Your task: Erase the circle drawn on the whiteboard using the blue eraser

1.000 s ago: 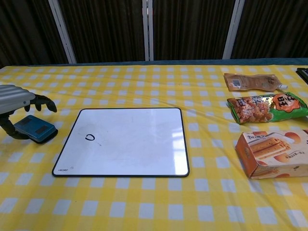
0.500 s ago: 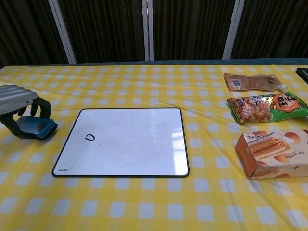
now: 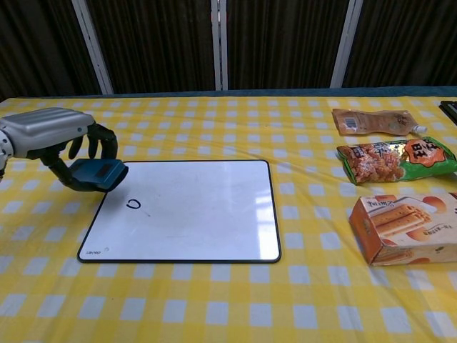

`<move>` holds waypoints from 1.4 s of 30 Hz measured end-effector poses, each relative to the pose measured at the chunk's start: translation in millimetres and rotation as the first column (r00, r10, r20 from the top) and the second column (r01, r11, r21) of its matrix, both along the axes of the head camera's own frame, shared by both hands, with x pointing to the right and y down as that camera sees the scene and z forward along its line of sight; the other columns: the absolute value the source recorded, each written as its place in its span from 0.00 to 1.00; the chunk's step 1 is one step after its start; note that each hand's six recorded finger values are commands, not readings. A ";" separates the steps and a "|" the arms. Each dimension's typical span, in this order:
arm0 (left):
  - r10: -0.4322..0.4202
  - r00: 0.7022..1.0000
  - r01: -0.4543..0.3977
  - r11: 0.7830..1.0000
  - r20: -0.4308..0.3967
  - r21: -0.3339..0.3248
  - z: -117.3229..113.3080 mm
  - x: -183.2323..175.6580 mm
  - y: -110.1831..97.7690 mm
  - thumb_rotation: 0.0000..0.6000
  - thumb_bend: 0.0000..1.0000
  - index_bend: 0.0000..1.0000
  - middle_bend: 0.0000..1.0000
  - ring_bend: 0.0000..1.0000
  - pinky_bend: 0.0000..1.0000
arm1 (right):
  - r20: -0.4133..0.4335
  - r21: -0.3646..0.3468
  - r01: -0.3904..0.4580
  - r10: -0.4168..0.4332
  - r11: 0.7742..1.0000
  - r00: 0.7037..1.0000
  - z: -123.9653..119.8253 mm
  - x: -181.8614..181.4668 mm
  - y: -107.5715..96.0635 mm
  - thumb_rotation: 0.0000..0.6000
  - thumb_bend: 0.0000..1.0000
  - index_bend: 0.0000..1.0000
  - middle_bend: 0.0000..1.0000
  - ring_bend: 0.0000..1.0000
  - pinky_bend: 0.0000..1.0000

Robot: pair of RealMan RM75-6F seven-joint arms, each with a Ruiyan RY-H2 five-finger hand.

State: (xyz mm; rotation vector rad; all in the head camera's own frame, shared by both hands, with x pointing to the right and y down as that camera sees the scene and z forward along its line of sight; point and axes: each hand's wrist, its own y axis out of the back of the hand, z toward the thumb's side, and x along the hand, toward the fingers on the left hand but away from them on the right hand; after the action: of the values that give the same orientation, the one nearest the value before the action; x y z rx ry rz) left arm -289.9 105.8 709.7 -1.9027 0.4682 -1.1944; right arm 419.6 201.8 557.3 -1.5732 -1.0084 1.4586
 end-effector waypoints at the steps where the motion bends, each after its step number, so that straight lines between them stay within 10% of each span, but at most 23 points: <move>1: 0.006 1.000 -0.006 1.000 -0.010 -0.003 -0.9 9.4 -1.3 1.00 0.31 0.53 0.44 0.49 0.53 | -0.001 -0.001 -0.003 0.003 1.000 1.000 0.3 1.0 -0.3 1.00 0.00 0.00 0.00 0.00 0.00; 14: 0.005 0.998 -0.013 0.992 -0.070 -0.128 13.7 84.2 6.9 1.00 0.31 0.54 0.44 0.49 0.53 | -0.006 -0.002 -0.033 0.033 0.999 0.999 -1.2 11.6 -0.2 1.00 0.00 0.00 0.00 0.00 0.00; 29: -0.003 0.995 -0.021 0.973 -0.104 -0.229 20.3 86.4 32.2 1.00 0.31 0.55 0.45 0.50 0.53 | -0.002 -0.001 -0.026 0.026 1.000 1.000 -2.0 9.3 0.2 1.00 0.00 0.00 0.00 0.00 0.00; 42: -0.112 0.991 0.092 0.969 -0.077 -0.229 34.0 56.2 7.7 1.00 0.31 0.58 0.48 0.52 0.54 | -0.005 -0.003 -0.030 0.030 1.000 1.000 -1.2 10.3 -0.2 1.00 0.00 0.00 0.00 0.00 0.00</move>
State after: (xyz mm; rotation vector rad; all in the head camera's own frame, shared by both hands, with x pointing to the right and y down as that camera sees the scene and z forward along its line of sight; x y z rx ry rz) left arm -233.7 113.5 743.7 -2.1552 0.5020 -1.2781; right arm 429.9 201.6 556.1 -1.5613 -1.0317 1.4846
